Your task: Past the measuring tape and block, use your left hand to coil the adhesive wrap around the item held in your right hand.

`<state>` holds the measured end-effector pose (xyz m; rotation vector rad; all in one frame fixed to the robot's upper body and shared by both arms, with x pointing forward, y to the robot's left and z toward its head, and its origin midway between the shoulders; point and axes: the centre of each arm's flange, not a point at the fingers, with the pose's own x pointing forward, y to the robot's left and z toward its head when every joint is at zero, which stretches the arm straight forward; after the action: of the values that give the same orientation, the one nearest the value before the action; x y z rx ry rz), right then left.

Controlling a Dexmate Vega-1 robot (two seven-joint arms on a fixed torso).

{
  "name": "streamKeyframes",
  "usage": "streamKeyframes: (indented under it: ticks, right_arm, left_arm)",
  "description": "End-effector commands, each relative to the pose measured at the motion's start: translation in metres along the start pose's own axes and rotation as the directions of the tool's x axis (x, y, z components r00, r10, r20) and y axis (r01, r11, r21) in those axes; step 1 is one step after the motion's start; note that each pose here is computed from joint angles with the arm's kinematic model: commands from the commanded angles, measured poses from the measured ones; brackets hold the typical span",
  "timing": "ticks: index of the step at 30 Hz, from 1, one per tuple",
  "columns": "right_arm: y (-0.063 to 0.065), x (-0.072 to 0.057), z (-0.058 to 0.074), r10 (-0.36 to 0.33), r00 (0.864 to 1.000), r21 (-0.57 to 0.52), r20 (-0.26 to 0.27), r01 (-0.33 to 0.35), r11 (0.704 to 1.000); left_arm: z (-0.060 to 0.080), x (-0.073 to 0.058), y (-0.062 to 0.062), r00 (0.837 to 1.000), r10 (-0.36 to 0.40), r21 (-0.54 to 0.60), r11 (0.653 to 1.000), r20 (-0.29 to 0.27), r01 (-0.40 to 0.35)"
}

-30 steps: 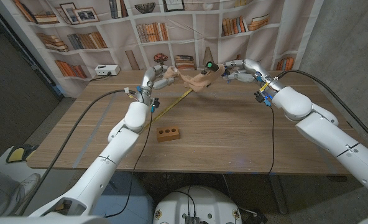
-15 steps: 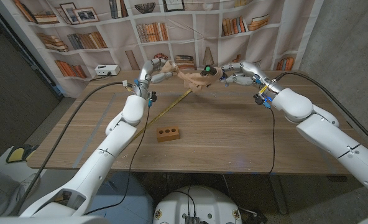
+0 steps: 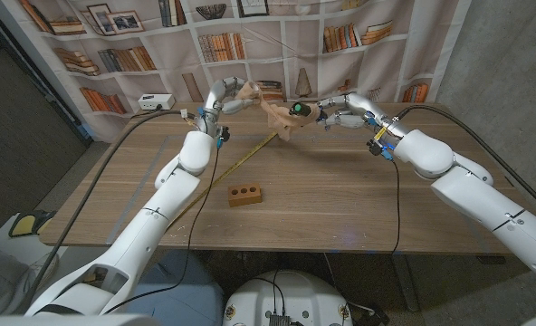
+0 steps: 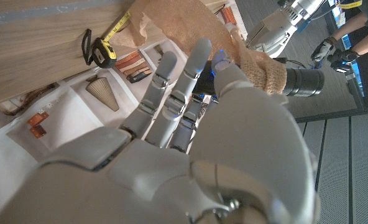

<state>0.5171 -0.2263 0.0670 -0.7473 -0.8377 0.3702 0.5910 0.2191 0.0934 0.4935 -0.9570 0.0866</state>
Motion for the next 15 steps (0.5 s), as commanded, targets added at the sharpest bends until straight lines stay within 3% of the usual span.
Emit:
streamKeyframes:
  ticks: [1, 15]
  right_arm:
    - [0.015, 0.005, 0.008, 0.061, 0.998, -0.046, 0.011, -0.061, 0.997]
    - [0.034, 0.008, 0.016, 0.09, 0.996, -0.166, -0.014, -0.091, 0.982]
  left_arm:
    - [0.011, 0.016, -0.002, 0.999, -0.018, 0.026, 1.0, 0.034, 0.018]
    - [0.018, 0.024, -0.007, 0.997, -0.038, 0.02, 0.999, 0.063, 0.037]
